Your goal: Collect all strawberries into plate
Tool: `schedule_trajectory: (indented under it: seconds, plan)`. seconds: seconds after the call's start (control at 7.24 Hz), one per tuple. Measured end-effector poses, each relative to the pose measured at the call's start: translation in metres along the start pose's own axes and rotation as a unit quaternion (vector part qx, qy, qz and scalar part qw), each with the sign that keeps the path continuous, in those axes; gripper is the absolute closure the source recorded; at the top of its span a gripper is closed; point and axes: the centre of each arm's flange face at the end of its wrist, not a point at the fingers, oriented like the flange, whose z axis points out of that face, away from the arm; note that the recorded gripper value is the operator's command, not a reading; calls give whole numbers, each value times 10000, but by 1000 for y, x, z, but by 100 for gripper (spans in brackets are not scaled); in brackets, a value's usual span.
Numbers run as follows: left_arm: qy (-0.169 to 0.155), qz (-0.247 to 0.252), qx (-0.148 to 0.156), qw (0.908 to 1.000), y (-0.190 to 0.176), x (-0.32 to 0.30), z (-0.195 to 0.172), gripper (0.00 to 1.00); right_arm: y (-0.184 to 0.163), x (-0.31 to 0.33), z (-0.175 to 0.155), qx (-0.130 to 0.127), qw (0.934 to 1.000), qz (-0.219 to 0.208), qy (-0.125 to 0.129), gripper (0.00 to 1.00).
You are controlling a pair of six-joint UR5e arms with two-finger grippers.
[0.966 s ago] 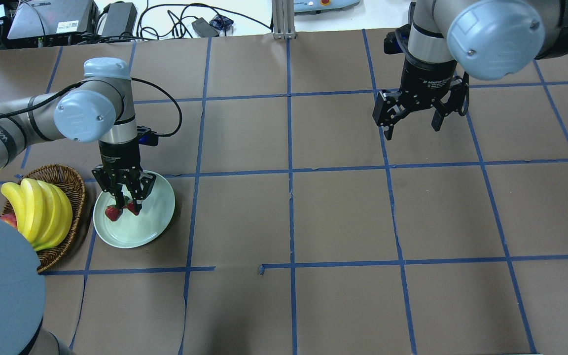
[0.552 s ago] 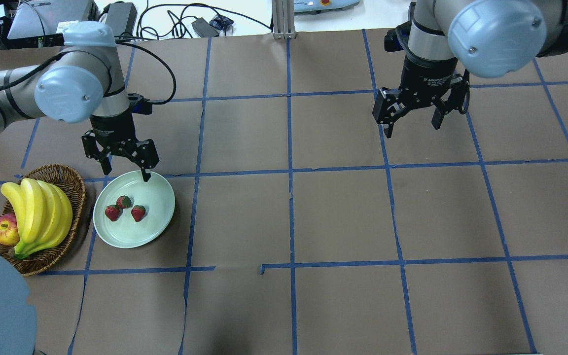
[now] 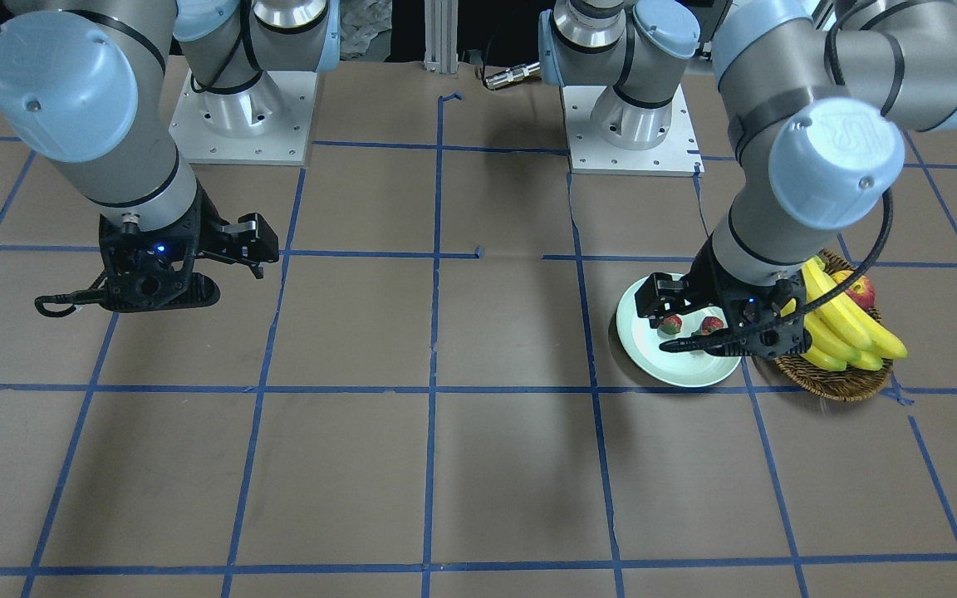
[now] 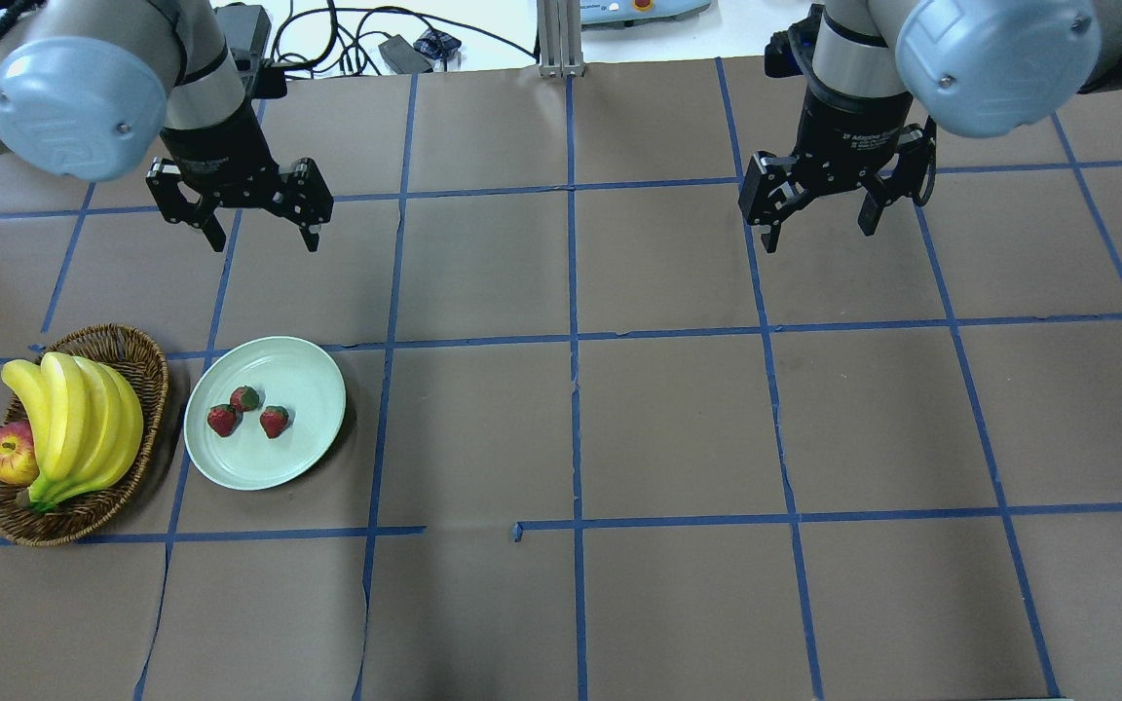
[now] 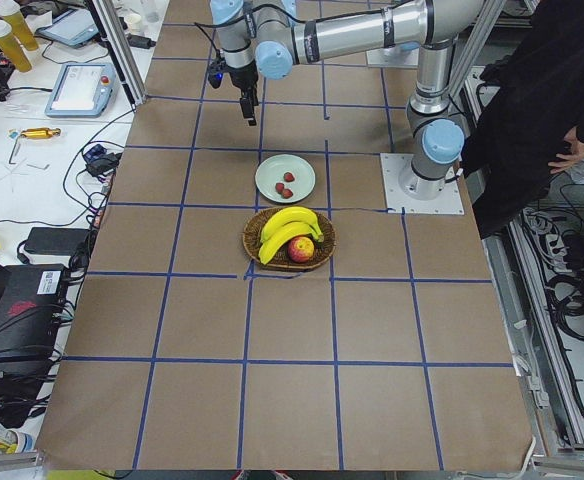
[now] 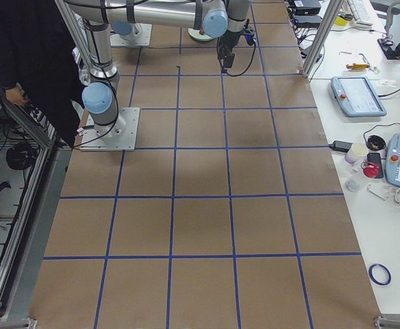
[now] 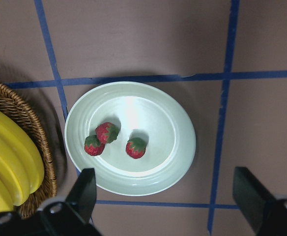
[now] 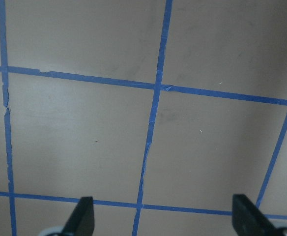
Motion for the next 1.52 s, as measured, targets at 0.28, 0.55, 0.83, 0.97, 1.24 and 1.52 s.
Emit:
schedule_trajectory:
  seconds: [0.28,0.55,0.83,0.97,1.24,1.52]
  plan:
    - [74,12,238,9997,25,21,-40,0,13,-2,-25,235,9997,44,-29,0]
    - [236,112,171,9995,34,39,-45,0,21,-3,-41,378,9990,217,-68,0]
    - [354,240,32,9991,47,55,-49,0,22,-5,-45,409,9986,281,-170,0]
    - [281,309,-77,9991,58,59,-53,0,22,-5,-45,412,9986,289,-186,0]
    - [-11,371,-197,9991,76,56,-60,0,22,-4,-43,393,9987,293,-155,0]
    - [-114,381,-273,9988,80,55,-57,0,22,-5,-41,362,9988,288,-138,0]
